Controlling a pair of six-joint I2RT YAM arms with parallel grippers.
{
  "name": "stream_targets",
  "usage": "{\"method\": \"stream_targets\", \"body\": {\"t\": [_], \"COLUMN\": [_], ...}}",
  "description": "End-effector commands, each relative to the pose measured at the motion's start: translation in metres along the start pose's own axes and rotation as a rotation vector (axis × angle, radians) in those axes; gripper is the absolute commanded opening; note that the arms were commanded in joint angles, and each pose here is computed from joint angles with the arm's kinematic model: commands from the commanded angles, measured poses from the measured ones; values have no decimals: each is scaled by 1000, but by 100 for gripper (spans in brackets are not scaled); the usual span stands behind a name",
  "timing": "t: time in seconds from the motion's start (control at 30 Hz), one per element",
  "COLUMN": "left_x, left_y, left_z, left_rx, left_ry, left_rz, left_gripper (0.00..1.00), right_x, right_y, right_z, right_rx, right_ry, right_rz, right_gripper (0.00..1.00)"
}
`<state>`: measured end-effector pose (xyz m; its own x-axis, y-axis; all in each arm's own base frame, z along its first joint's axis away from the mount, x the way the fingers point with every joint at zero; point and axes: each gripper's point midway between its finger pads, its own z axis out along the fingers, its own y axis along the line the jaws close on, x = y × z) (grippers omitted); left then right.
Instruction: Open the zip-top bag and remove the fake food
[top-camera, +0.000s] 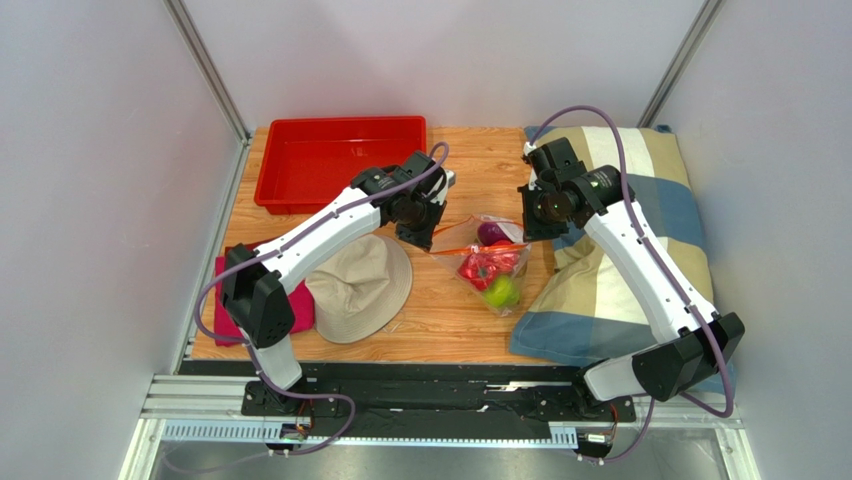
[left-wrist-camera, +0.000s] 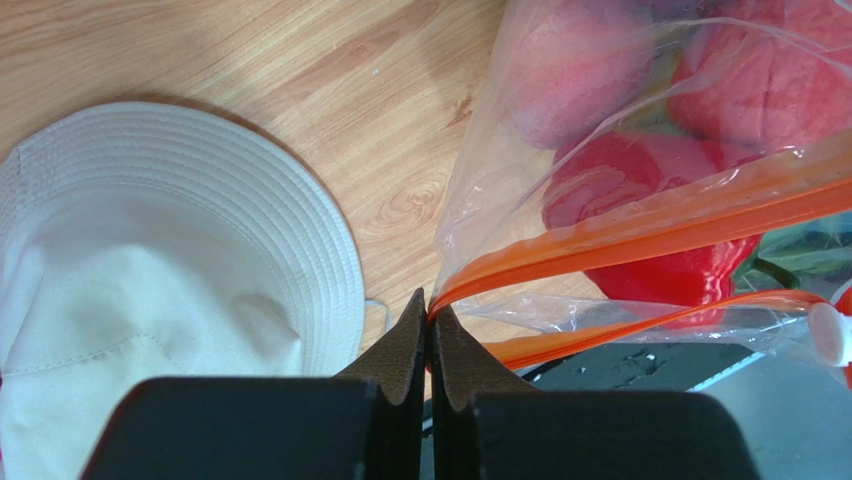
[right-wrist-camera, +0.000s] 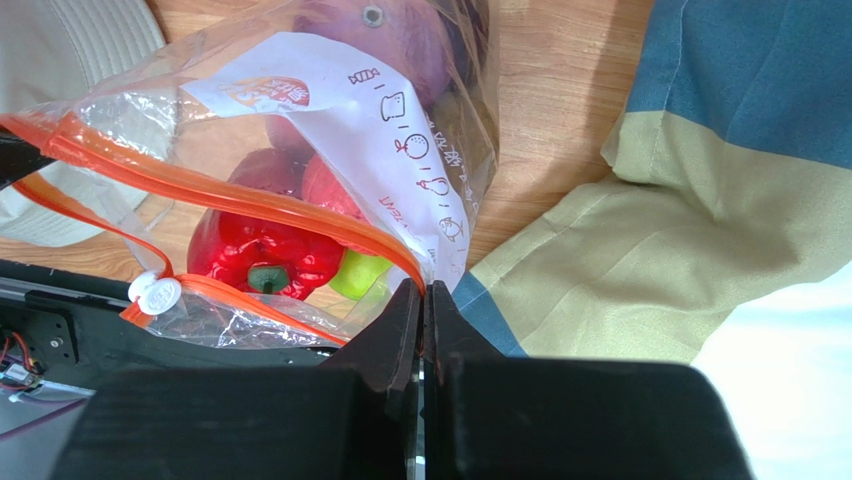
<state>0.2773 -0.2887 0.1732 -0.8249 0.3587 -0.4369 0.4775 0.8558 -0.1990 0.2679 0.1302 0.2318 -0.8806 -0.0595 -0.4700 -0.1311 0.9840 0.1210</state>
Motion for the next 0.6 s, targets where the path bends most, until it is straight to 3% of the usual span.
{"method": "stream_targets", "body": {"t": [0.0,0.1,0.2,0.23,0.47,0.57], "left_x": [-6,-19,-35,-39,-69,-71], "left_y": [-2,-26,-44,-48,-83,-109], "left_z": [-29,-44,-67,-73,-132,-129], "left_rx": [25,148,222,238,315,371], "left_ry": [-67,-106,-174,-192,-387,-402], "left_rz": [31,61,86,91,206,283], "left_gripper": [0,0,14,23,31,32], "right_x": [-10,-5,-1,3,1,2], "right_y": [-10,8,21,29,38,42], "right_z": [-17,-17,-13,-13,-17,-18], "right_rx": [39,-40,-62,-101,-146,-166], "right_ry": [-60,-47,-28,-9,-7,0], "right_rz": [-20,-34,-57,-58,-48,-38], "right_gripper": [0,0,0,0,0,0]}}
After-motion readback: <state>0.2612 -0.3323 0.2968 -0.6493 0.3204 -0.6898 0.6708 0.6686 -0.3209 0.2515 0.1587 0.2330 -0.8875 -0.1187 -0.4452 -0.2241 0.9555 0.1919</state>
